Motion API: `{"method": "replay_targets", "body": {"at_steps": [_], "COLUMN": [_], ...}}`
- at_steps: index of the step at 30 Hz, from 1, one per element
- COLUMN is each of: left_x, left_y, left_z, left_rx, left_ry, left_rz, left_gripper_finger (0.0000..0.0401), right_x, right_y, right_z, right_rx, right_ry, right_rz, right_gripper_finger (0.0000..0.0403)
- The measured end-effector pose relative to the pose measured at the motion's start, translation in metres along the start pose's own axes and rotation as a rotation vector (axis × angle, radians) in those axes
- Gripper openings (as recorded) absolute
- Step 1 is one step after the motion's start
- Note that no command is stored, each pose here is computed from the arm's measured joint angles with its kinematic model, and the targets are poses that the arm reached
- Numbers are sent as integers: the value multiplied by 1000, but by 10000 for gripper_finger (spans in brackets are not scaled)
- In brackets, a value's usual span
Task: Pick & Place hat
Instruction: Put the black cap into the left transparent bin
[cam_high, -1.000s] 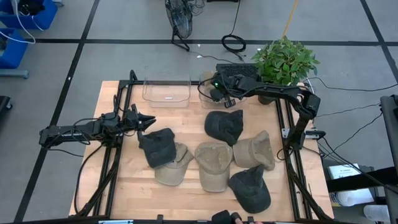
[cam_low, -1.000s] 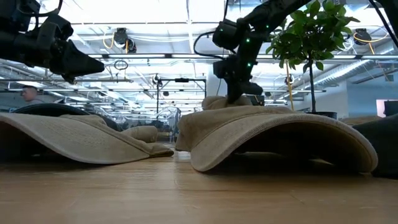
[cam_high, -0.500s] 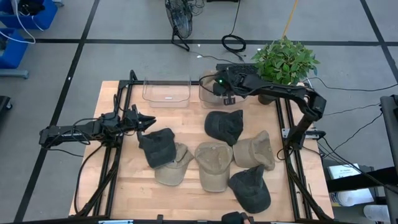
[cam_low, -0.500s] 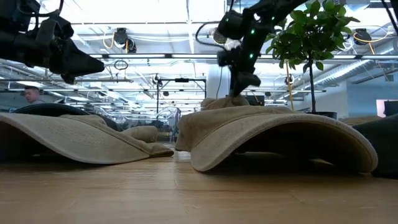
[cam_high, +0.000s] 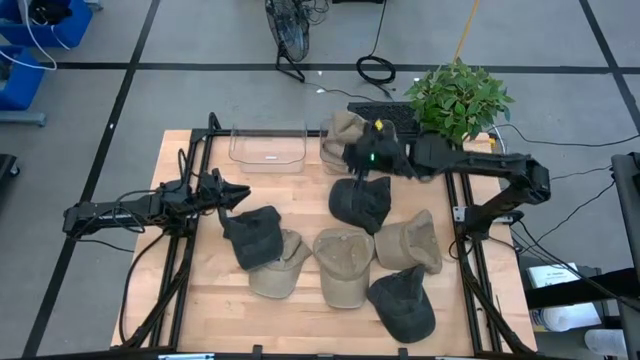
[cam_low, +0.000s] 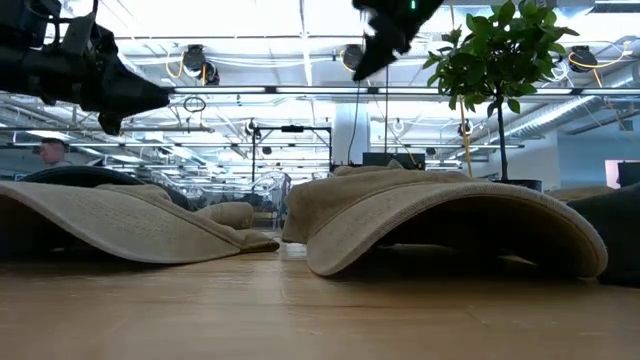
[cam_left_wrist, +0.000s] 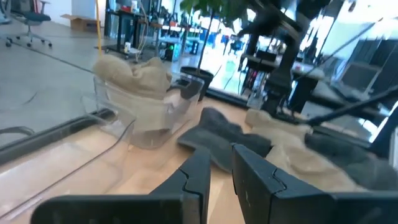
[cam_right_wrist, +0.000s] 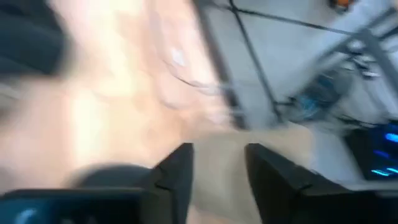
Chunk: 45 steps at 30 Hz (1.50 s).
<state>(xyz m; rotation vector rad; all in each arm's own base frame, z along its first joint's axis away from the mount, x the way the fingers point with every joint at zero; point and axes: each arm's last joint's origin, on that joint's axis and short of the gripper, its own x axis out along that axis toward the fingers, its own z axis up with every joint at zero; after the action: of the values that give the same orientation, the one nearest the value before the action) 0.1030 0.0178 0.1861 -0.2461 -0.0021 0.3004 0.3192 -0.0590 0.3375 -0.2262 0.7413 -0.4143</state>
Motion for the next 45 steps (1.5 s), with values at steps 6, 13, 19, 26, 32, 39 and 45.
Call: {"method": "replay_targets", "body": {"at_steps": [6, 13, 19, 26, 32, 39, 45], "left_x": [0, 1, 5, 16, 38, 78, 100], "left_y": [-1, -4, -14, -31, -46, -66, -65], "left_z": [4, 4, 16, 46, 63, 75, 75], "left_rx": [-6, -2, 35, 135, 198, 136, -28], "left_ry": [-46, -6, 80, 346, 562, 748, 919], "left_rz": [-12, -106, -123, 5, 43, 39, 242], "left_gripper_finger": [70, 69, 69, 69, 69, 94, 167], "right_x": [-11, -20, -23, -26, -27, -31, -46], "right_y": [60, 104, 132, 139, 137, 134, 131], "right_z": [9, -7, -32, -50, -56, -70, -82], "right_rx": [212, 465, 644, 665, 553, 445, 345], "right_ry": [-56, -34, 40, 143, 208, 335, 423], "right_rz": [120, 63, 78, 41, 54, 5, -34], "right_gripper_finger": [9, 2, 1, 1, 0, 0, 0]}}
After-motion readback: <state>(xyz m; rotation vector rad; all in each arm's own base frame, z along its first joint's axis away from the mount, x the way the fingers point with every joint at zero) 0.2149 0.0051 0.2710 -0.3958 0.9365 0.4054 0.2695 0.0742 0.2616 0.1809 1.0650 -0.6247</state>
